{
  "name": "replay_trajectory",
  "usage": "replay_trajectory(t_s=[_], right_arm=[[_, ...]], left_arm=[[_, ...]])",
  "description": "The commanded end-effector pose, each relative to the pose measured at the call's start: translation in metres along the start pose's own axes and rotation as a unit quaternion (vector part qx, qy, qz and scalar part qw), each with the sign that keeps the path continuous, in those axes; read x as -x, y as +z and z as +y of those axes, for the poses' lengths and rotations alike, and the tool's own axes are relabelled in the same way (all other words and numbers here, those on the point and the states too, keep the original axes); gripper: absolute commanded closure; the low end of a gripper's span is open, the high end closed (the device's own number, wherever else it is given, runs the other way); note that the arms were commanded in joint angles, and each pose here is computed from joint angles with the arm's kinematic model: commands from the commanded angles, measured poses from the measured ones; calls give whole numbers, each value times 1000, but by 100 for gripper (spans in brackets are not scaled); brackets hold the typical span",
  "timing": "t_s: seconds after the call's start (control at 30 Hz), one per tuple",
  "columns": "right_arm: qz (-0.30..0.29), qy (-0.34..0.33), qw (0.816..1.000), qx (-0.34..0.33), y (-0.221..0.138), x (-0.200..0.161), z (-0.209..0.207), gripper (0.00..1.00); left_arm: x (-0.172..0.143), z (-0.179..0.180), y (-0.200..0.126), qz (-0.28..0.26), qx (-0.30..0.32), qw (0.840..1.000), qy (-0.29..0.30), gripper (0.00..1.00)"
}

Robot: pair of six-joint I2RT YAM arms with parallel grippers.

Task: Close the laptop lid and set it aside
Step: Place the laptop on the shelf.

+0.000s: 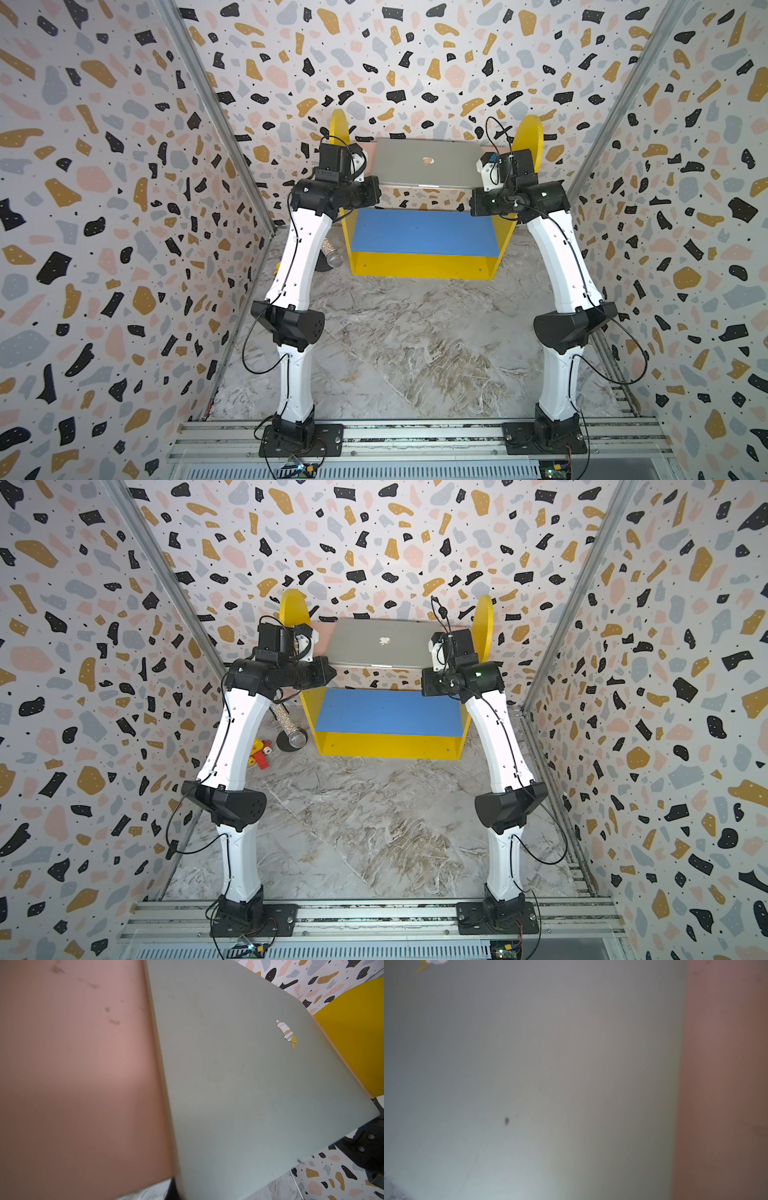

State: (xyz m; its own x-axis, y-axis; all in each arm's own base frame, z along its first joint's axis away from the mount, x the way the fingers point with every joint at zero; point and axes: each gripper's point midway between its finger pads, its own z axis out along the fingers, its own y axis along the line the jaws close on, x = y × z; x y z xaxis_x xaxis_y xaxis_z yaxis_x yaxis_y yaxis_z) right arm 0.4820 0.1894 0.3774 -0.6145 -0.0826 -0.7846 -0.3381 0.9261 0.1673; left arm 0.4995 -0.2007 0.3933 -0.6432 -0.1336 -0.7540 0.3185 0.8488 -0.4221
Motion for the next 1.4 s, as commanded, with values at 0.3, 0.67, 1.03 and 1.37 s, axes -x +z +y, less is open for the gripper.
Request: replay_trajectory(t_s=[0.3, 0.67, 1.03, 1.37], right_arm=[[-47, 4, 999, 3, -10, 25, -1, 100], [-51, 14, 999, 8, -5, 28, -6, 100], [-54, 22, 998, 12, -2, 30, -9, 100], [-56, 26, 998, 9, 1, 31, -14, 100]], left_arm=[[31, -5, -8, -59, -11, 998, 9, 100], [35, -6, -9, -67, -12, 998, 11, 100], [38, -7, -9, -73, -14, 997, 13, 100], [39, -6, -7, -75, -14, 997, 13, 100]])
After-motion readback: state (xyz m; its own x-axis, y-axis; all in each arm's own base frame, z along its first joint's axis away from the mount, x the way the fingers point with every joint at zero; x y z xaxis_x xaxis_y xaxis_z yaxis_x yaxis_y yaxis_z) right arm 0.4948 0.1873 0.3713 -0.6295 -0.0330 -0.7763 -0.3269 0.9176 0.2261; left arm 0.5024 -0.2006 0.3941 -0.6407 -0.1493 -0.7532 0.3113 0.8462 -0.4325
